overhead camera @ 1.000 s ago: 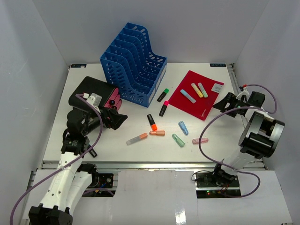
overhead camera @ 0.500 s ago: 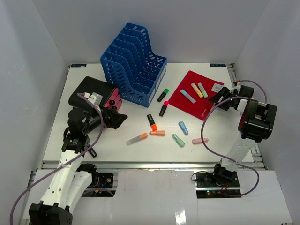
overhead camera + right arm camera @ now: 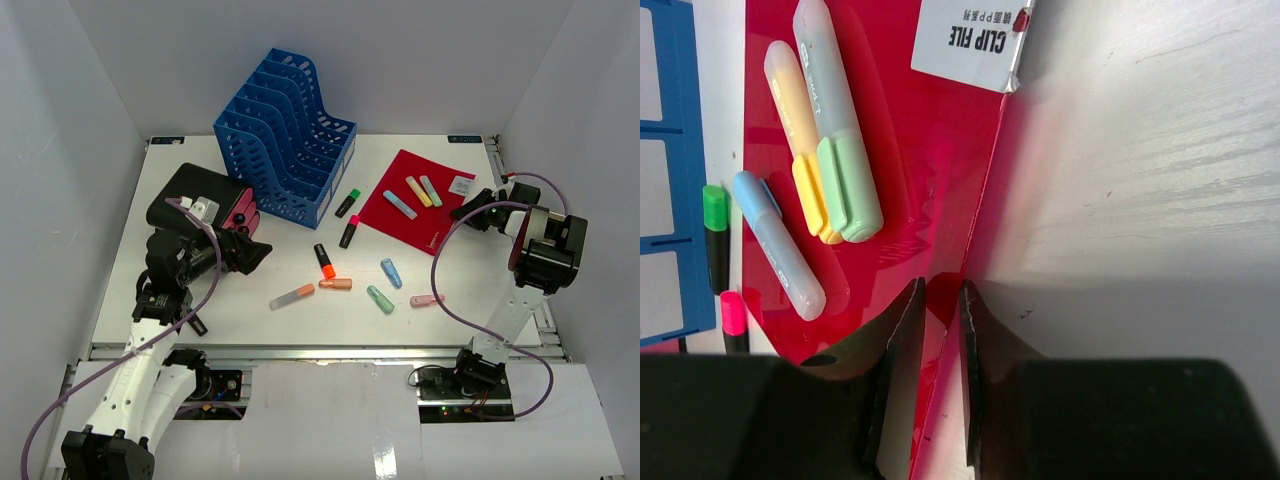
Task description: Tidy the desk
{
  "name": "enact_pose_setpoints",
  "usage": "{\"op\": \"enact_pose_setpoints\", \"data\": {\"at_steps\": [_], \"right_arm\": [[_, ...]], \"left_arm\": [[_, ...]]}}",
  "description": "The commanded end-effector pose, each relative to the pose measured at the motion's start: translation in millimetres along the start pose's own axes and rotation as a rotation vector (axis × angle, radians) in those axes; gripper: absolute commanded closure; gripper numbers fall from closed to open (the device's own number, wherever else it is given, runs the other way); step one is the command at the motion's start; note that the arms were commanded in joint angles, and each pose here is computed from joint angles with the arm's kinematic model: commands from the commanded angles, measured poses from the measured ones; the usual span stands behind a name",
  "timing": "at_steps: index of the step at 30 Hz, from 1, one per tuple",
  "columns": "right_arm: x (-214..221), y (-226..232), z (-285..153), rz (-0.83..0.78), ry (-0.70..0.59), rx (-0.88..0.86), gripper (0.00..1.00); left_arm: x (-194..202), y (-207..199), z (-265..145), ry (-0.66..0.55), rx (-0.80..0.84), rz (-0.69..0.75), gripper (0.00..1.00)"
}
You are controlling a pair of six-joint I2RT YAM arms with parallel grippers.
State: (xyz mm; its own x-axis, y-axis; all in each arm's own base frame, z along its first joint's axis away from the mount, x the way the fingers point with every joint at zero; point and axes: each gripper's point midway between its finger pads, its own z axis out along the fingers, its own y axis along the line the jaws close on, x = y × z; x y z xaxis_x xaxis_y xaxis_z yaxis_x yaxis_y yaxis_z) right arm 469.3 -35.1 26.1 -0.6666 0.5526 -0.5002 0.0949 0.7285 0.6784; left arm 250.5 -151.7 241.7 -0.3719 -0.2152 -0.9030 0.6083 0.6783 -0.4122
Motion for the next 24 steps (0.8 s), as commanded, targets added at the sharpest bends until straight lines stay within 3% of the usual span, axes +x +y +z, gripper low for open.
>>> {"op": "enact_pose_setpoints", "data": {"at_steps": [1,5,10,24], "right_arm": [[7,-15,6,0.014,0.013,0.043,0.82],[5,-15,2,0.015,0.0,0.042,0.92],[-1,-1,-9,-0.015,-0.028,0.007,0.92],[-47,73,-86,-0.3,-0.246,-0.021,0.92]], "left_arm": [[-1,-1,1,0.002,0.003,0.017,0.02],[0,0,1,0.002,0.002,0.017,0.02],[1,-4,1,0.004,0.024,0.017,0.02],[-4,-32,3,-0.014,0.172,-0.095,0.02]]}}
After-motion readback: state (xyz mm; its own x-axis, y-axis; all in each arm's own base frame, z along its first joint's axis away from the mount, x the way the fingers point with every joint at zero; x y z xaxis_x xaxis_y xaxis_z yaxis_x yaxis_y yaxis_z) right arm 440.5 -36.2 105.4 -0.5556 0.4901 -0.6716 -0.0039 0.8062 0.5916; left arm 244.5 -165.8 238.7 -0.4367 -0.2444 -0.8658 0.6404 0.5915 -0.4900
